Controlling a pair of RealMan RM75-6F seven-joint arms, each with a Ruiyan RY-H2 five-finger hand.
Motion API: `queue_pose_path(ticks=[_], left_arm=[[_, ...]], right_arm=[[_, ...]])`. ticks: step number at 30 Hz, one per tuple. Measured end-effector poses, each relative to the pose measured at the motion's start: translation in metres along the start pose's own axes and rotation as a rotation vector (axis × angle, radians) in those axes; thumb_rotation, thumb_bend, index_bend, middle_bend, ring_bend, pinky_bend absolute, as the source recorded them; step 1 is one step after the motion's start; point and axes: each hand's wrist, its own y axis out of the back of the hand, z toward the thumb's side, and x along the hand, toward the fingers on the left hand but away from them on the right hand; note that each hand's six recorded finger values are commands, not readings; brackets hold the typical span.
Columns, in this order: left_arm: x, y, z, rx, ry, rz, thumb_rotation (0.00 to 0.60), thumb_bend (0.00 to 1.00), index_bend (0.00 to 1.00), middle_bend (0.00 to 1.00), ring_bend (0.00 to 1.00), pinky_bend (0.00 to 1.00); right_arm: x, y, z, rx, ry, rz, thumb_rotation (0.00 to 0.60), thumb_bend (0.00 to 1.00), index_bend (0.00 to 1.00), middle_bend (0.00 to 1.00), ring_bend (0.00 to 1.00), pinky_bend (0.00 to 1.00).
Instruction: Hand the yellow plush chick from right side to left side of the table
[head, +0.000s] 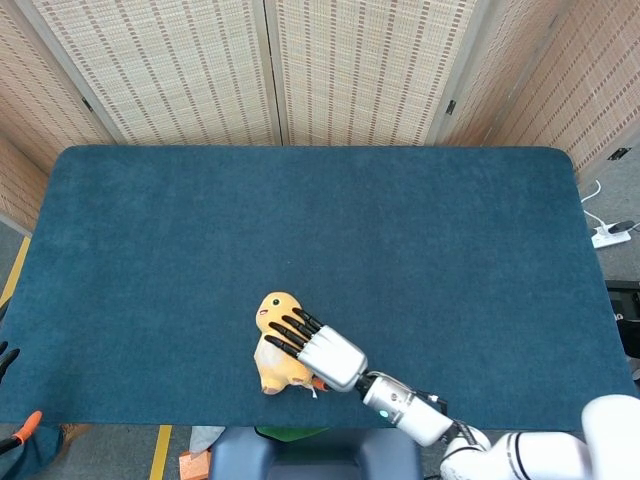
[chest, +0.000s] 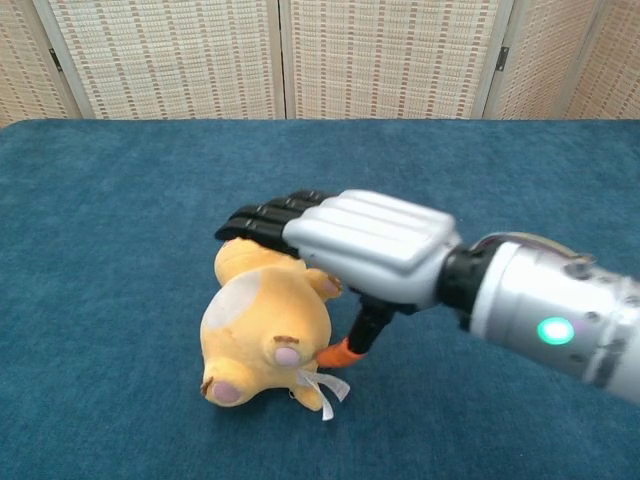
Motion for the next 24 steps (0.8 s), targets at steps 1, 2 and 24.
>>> queue_pose_path(ticks=[1,2,24], left_arm=[[0.0,0.0,0.002,0.0,-0.009,0.004,0.6,0.28,0.0,0.0,0.0,0.14],[0.0,0.0,0.005,-0.001,-0.023,0.008,0.6,0.28,0.0,0.0,0.0,0.14],[0.06,-0.103,0.215,0.191,-0.653,-0.287,0.6,0.27,0.0,0.04,0.01,0.11]], right_arm=[[0.014,0.008,-0.008,-0.002,-0.018,-0.013,0.6,0.06,0.0,0.0,0.0,0.0],[0.025,0.013,-0.014,-0.001,-0.035,-0.023,0.6,0.06,0.0,0.0,0.0,0.0],[0.374,0.019,-0.126,-0.14,-0.64,-0.273,0.6,0.06,0.0,0.0,0.0,0.0]])
